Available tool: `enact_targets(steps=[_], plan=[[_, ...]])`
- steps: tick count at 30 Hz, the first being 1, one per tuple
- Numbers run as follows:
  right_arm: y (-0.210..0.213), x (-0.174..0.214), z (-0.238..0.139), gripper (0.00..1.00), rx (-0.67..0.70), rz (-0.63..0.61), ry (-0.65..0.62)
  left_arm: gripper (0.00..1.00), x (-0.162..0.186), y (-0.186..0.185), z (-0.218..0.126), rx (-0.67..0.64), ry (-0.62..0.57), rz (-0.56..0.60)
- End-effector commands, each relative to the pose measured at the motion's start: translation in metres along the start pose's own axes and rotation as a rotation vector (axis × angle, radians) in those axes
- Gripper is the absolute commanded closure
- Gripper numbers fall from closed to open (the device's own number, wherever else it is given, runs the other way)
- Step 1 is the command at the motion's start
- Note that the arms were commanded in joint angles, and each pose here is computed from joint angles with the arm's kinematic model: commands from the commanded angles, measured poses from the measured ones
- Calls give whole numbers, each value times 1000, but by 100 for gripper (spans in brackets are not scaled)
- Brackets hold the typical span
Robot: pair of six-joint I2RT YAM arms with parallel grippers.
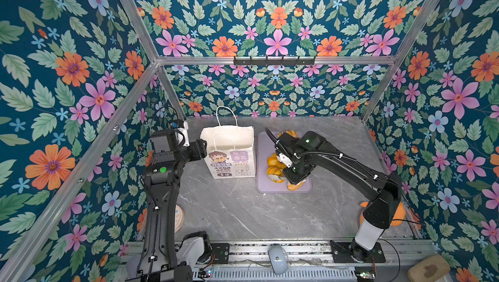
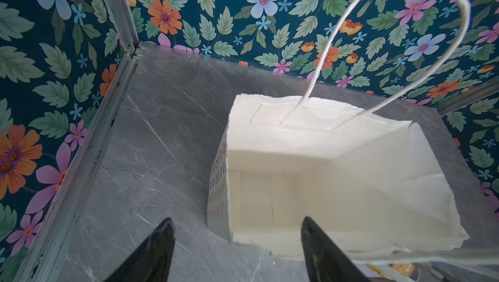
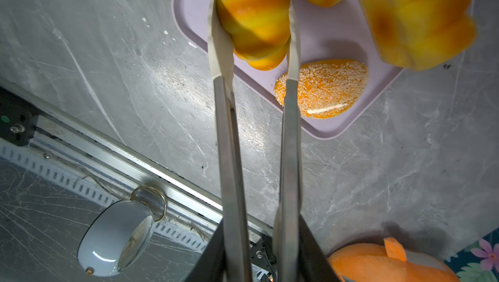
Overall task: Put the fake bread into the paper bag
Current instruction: 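Lower the tongs with the right gripper and pinch the striped croissant, then lift the croissant with the tongs and carry it over the paper bag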
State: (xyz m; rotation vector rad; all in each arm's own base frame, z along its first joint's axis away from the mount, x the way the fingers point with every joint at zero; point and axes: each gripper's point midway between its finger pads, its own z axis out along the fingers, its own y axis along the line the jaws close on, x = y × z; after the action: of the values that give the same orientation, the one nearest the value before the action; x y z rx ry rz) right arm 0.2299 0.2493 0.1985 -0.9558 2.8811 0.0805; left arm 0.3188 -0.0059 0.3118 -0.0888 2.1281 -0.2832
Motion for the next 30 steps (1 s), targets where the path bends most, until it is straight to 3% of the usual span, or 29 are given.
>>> enact_targets(steps=[1,10,19,30], plan=[[-6,3,-20,72,28,-30,-34,25,-7,-2,-2,8,-32,4],[-22,-25,-86,72,95,-113,-230,25,-9,-11,-7,53,-41,4],[-42,-72,-158,74,75,-187,-486,24,1,-10,-8,44,-8,-16],[-23,-124,-187,74,-7,-293,-697,25,3,-14,-11,68,-10,-25]])
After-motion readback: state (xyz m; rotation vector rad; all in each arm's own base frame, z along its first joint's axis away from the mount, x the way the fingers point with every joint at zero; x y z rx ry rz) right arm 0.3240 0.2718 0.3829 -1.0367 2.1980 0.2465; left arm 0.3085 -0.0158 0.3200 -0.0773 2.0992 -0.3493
